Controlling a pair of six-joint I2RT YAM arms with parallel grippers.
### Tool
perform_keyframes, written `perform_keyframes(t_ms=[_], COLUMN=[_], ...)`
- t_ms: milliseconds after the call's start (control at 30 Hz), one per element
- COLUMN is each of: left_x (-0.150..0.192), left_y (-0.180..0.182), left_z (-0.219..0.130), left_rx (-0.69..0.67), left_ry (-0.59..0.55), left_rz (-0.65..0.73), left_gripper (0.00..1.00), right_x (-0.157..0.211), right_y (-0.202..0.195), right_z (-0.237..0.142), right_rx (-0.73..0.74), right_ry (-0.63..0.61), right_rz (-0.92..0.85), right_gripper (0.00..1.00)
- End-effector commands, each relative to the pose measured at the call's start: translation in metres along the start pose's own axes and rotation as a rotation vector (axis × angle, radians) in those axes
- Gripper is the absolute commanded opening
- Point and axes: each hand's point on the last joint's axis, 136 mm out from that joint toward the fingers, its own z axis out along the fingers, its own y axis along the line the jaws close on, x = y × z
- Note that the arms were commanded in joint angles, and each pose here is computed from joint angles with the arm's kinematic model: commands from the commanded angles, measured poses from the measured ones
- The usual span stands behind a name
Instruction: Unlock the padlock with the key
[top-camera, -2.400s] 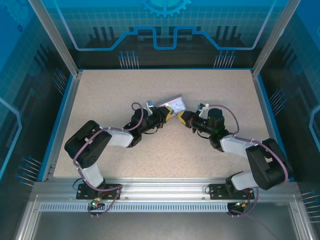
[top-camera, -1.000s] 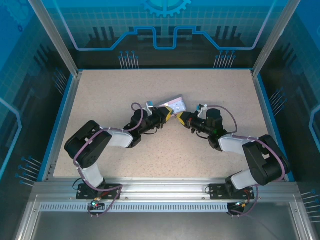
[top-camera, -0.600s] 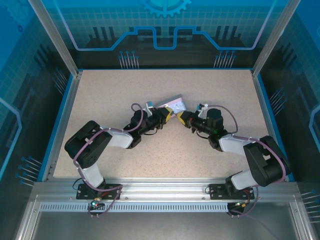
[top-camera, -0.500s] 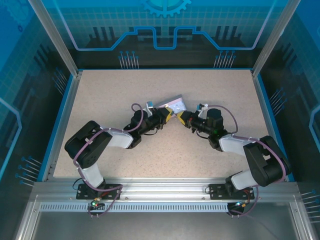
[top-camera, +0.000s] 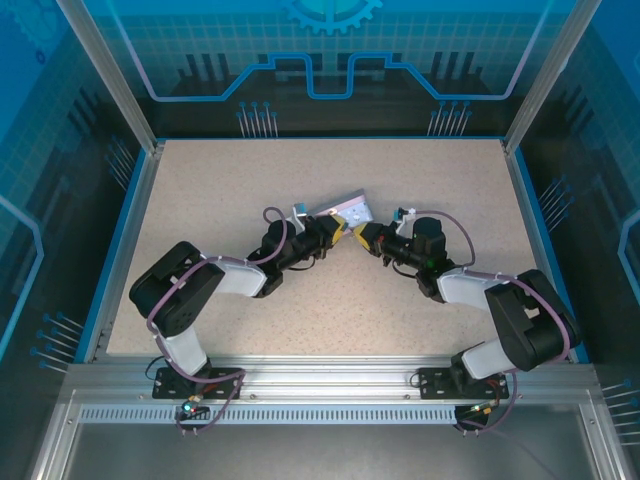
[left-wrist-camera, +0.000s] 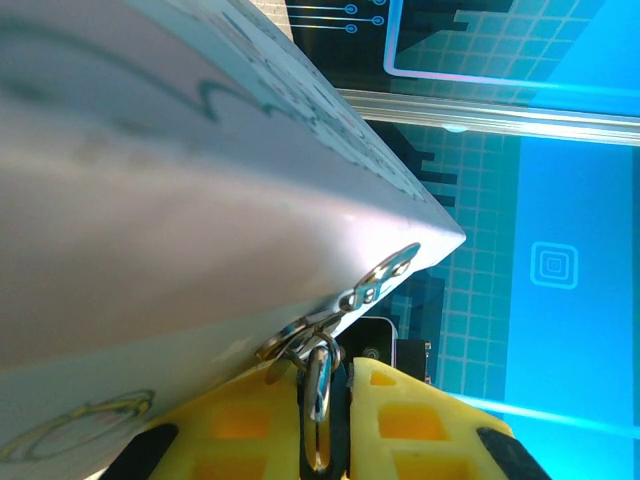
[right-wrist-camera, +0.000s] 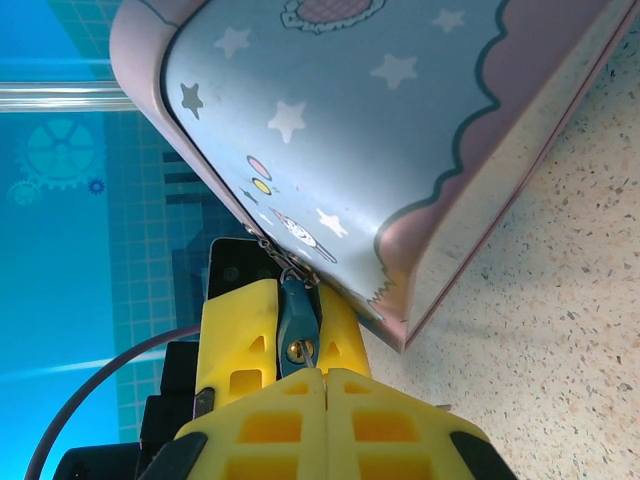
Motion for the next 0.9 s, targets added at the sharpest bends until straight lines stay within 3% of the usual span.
perform_keyframes(t_ms=[0, 233, 867], left_x=[0.012, 0.015, 0.026], left_y=[-0.043, -0.039, -0.032], left_z=[0.0, 0.001, 0.005], left_rx=[0.144, 0.137, 0.116], left_ry=[0.039, 0.052, 0.085], left_rz=[0.018, 0.022, 0.036], left_gripper=[0.0, 0.0, 0.0], right_x=[-0.001, 0.001, 0.002], right_y=[0.008, 0.019, 0.041], right_z=[0.004, 0.009, 0.019], right_rx=[-0.028, -0.042, -0.094], right_ry=[0.002, 0.03, 0.046], right_rz=[-0.032, -0.08, 0.008], right_gripper=[0.0, 0.0, 0.0])
